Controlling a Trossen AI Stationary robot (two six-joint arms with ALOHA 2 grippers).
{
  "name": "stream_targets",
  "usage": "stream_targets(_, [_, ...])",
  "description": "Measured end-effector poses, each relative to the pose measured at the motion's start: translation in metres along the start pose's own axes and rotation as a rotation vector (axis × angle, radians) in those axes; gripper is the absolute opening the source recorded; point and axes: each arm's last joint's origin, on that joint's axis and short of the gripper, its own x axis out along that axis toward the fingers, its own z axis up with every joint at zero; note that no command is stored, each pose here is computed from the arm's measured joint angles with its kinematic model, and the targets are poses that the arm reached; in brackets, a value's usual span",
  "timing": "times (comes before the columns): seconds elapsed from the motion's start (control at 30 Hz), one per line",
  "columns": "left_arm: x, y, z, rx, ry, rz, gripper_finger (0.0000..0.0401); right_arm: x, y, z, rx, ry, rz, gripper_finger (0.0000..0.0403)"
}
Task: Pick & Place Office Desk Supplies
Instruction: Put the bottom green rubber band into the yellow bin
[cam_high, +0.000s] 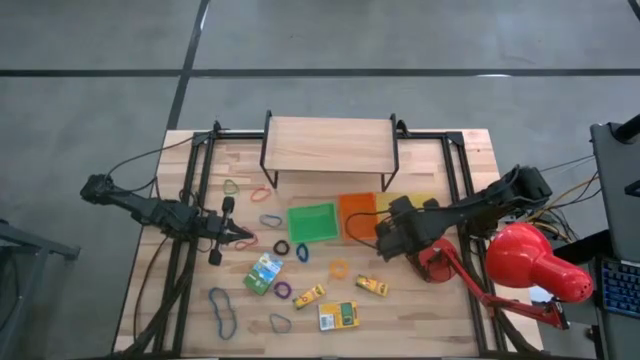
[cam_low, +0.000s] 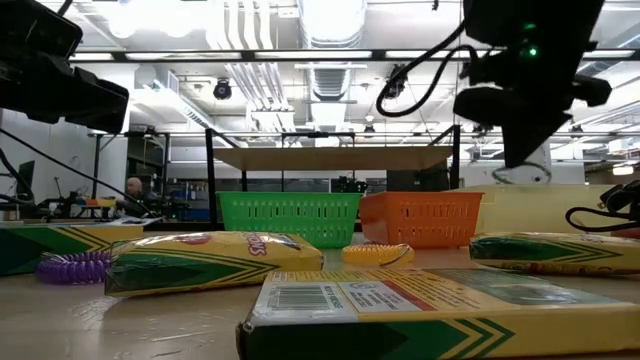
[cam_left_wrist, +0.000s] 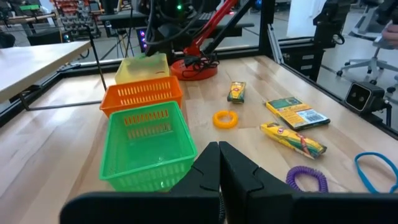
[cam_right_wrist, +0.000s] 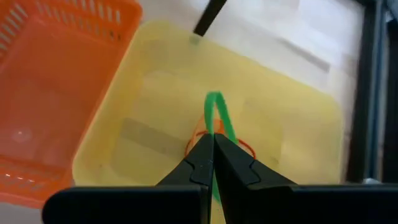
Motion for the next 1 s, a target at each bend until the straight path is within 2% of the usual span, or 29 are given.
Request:
stream_targets(0.43, [0.0, 0.0, 0.0, 0.0, 0.0, 0.0, 0.0001, 0.026, -0.017, -0.004, 0.087, 0.007, 0.06, 0.0008])
stream_targets(0.83, [0.0, 0.0, 0.0, 0.0, 0.0, 0.0, 0.0001, 0.025, -0.016, -0.003, 0.125, -0.034, 0.073, 0.0009])
stream_targets(1.0, [0.0, 0.0, 0.0, 0.0, 0.0, 0.0, 0.0001, 0.025, -0.015, -0.002, 0.18, -0.049, 0.075, 0.0023])
